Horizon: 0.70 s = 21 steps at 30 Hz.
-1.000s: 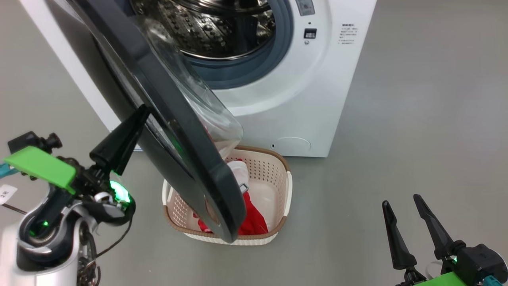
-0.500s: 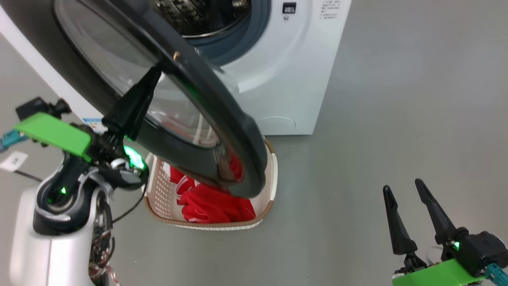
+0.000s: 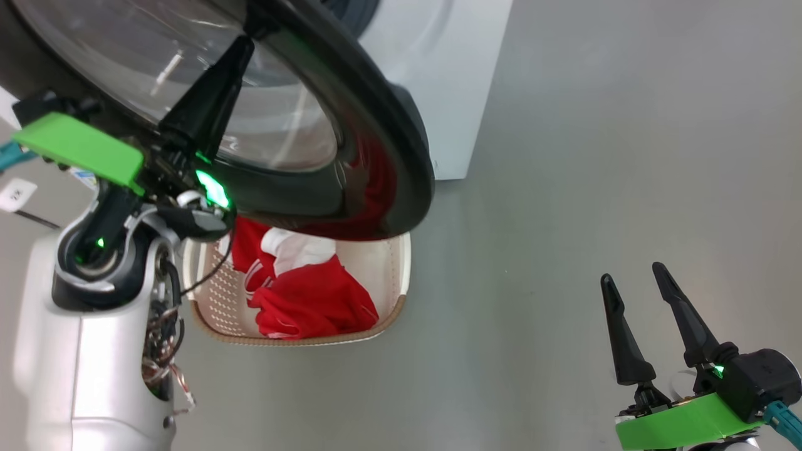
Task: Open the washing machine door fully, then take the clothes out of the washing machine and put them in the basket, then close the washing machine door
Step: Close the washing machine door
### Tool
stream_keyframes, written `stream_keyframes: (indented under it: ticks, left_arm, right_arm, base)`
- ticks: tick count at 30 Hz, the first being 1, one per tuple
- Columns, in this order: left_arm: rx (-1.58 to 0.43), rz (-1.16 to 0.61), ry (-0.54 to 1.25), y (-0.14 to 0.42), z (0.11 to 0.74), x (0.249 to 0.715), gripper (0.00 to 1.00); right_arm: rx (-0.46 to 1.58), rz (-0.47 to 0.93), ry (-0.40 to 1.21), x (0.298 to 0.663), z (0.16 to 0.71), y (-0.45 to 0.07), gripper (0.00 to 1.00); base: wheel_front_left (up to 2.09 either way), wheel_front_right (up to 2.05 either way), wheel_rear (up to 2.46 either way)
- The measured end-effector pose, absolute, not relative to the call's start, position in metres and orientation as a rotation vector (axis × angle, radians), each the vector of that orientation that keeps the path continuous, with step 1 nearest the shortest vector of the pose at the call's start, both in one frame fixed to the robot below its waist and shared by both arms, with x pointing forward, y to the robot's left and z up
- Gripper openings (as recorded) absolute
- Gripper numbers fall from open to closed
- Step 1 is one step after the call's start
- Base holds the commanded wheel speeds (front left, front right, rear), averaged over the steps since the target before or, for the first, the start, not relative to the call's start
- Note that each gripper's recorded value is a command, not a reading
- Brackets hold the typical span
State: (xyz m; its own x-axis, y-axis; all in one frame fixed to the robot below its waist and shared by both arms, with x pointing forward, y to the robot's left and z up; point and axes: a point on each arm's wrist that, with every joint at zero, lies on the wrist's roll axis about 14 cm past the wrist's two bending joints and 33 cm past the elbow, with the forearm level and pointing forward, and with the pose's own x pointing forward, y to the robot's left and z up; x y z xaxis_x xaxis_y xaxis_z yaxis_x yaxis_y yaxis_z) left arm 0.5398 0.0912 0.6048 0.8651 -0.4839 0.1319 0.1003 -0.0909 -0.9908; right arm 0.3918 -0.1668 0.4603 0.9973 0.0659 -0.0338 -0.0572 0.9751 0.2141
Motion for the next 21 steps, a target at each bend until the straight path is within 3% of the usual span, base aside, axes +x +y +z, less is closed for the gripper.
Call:
stream_keyframes:
  ticks: [21]
  left_arm:
    - [-1.61,-0.493,0.325,0.066,0.587,0.593,0.0]
  right_arm:
    - [0.193,-0.007,0.086,0.39,0.444,-0.188,1.0]
  base:
    - [0.0,0.0,0.0]
